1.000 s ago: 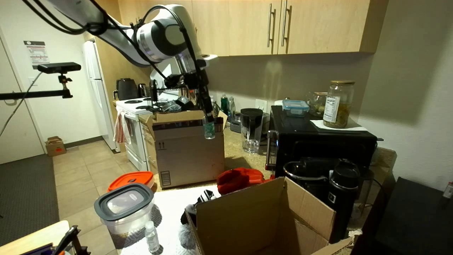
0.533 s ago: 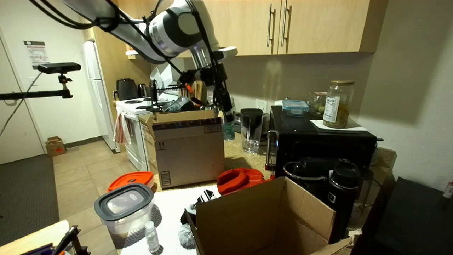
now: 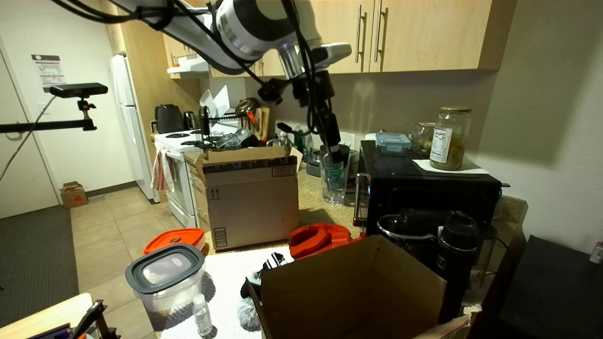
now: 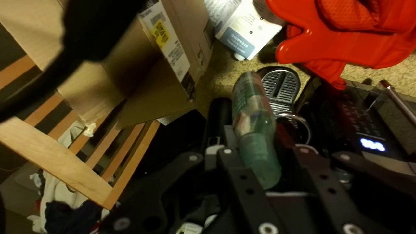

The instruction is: Put the bottle inside the box to the right

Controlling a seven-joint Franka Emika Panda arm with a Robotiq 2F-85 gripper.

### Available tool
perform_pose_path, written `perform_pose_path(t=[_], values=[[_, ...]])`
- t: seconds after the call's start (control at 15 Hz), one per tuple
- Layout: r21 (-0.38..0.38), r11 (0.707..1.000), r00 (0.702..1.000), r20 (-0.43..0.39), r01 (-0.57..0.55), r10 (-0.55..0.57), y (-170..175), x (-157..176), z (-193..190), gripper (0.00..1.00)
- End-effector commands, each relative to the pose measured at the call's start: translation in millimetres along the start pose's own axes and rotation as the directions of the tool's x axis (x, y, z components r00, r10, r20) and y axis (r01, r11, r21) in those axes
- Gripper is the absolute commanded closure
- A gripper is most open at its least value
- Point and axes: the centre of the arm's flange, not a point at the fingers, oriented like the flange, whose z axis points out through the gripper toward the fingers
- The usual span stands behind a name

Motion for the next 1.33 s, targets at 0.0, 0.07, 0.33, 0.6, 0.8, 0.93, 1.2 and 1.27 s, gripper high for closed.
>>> perform_pose_path(t=[0.0, 0.07, 0.33, 0.6, 0.8, 0.93, 1.2, 1.27], values=[[-0.054, 0.998, 0.999, 0.021, -0.044, 0.045, 26.7, 17.6, 4.6, 0.92], [-0.066, 0.996, 0.998, 0.038, -0.054, 0.057, 35.1, 21.4, 7.4, 0.92], [-0.111, 0.989, 0.992, 0.072, -0.099, 0.107, 62.3, 33.4, 17.0, 0.92], [-0.157, 0.977, 0.983, 0.089, -0.146, 0.161, 85.5, 48.6, 31.0, 0.92], [-0.184, 0.967, 0.976, 0.096, -0.176, 0.195, 100.2, 58.6, 41.9, 0.92], [-0.198, 0.961, 0.972, 0.098, -0.191, 0.213, 108.4, 63.8, 48.6, 0.92], [-0.222, 0.952, 0.968, 0.096, -0.208, 0.234, 119.3, 71.1, 57.6, 0.92], [-0.225, 0.951, 0.967, 0.092, -0.211, 0.236, 120.7, 71.8, 58.4, 0.44]])
